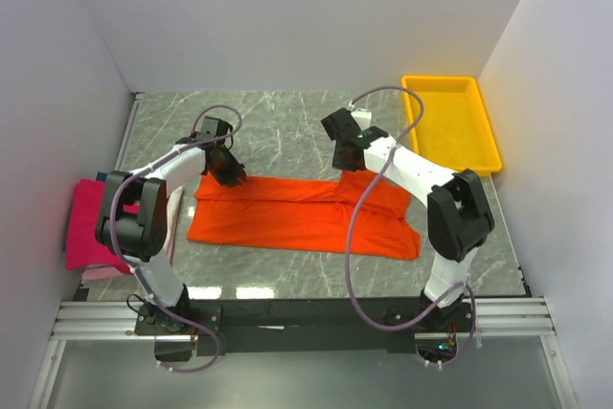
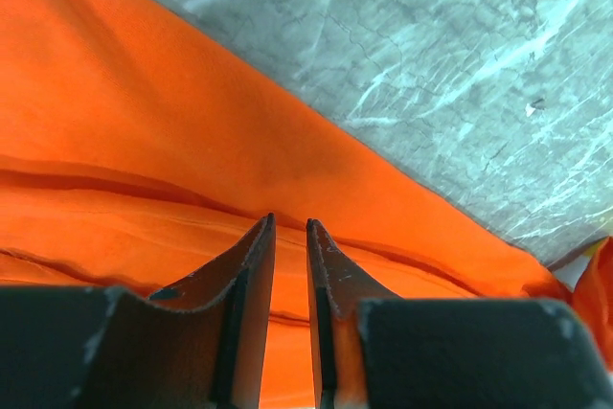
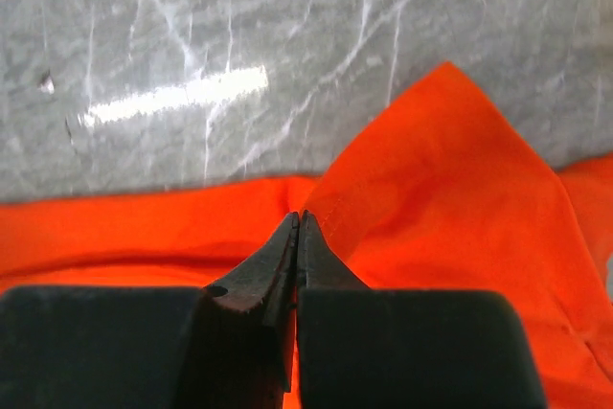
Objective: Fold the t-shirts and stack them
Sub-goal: Fold the tshirt
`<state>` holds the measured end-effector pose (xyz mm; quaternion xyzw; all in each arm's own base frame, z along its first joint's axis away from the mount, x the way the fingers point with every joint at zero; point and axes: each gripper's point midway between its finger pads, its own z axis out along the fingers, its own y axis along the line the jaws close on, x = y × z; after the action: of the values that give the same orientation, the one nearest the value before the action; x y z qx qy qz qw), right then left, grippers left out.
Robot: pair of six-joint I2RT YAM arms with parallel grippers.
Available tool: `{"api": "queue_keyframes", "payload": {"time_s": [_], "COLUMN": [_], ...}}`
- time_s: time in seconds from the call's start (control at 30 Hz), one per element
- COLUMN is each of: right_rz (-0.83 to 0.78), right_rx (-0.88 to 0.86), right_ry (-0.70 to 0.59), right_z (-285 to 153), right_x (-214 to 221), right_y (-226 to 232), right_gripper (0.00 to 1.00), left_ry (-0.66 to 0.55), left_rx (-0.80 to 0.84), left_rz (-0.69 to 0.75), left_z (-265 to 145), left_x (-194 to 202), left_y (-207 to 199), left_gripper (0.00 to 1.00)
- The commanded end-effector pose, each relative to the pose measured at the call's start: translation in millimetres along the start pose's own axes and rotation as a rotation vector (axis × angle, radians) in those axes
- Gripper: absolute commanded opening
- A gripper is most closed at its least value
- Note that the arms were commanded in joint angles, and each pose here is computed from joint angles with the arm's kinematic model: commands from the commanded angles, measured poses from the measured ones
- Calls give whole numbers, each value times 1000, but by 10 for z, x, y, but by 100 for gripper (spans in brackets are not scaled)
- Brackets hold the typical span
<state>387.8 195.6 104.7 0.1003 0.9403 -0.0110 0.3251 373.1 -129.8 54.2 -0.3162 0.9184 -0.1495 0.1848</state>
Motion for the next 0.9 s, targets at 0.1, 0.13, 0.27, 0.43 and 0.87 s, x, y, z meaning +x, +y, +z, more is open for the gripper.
{"api": "queue_keyframes", "payload": {"time_s": [0.1, 0.13, 0.27, 0.43, 0.87], "right_rz": [64, 70, 83, 131, 233], "right_rx": [-15, -20, -33, -48, -95], "right_ry": [-47, -45, -47, -58, -83], "right_z": [-250, -291, -380, -449, -506], "right_x": [111, 172, 307, 437, 743], "right_y": [-99, -118, -131, -151, -202], "right_gripper": [0, 0, 0, 0, 0], "left_ry": [-18, -17, -16, -6, 9], "left_rx": [30, 29, 32, 29, 4], "left_rz": [3, 3, 2, 1, -14], "left_z": [-123, -119, -103, -88, -48], "left_x": [-68, -69, -92, -83, 38], "left_y": [-10, -5, -14, -18, 156], "left_gripper": [25, 25, 25, 25, 25]}}
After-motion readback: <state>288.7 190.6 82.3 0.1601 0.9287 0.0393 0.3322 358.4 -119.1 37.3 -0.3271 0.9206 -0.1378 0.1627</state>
